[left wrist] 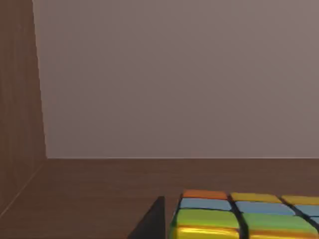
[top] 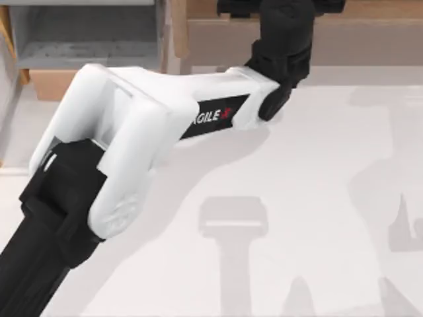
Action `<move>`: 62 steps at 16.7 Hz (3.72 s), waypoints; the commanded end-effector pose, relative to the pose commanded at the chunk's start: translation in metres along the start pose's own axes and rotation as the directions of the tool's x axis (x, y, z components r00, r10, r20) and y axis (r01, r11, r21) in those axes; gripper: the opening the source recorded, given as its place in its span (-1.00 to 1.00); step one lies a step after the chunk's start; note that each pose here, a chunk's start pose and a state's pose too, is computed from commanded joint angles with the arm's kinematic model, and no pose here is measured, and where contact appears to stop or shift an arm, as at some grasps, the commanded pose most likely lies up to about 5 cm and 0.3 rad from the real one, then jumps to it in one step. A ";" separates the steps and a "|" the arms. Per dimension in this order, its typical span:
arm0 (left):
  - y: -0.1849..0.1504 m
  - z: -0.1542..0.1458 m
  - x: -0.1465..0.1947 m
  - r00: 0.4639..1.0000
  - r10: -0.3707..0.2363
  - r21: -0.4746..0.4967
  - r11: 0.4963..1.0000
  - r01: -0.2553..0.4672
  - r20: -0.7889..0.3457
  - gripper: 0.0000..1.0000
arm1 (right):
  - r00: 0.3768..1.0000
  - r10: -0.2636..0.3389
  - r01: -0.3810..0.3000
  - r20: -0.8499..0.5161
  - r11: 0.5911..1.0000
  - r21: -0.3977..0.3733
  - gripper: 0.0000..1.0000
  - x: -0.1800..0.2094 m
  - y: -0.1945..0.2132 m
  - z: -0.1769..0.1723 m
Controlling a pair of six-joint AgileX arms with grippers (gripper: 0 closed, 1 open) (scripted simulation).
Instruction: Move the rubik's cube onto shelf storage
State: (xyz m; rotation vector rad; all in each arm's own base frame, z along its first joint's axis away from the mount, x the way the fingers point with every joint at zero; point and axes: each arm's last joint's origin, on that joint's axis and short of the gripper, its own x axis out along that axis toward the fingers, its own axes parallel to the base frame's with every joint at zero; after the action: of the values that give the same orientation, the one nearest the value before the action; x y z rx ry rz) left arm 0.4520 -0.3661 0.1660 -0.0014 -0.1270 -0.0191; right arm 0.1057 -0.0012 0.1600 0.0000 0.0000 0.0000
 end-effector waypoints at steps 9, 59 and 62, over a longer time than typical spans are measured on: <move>0.000 0.000 0.000 1.000 0.000 0.000 1.000 0.000 0.000 1.00 | 1.000 0.000 0.000 0.000 1.000 0.000 1.00 0.000 0.000 0.000; 0.537 -0.043 -0.224 0.992 -0.001 0.992 0.000 0.127 -0.127 1.00 | 1.000 0.000 0.000 0.000 1.000 0.000 1.00 0.000 0.000 0.000; 0.536 -0.044 -0.215 0.992 -0.001 0.992 -0.001 0.127 -0.127 1.00 | 1.000 0.000 0.000 0.000 1.000 0.000 1.00 0.000 0.000 0.000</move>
State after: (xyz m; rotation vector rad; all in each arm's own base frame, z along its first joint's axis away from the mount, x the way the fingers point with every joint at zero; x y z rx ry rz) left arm 0.2544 0.1741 0.0951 1.5711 -0.0157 -0.0157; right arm 0.1057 -0.0012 0.1600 0.0000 0.0000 0.0000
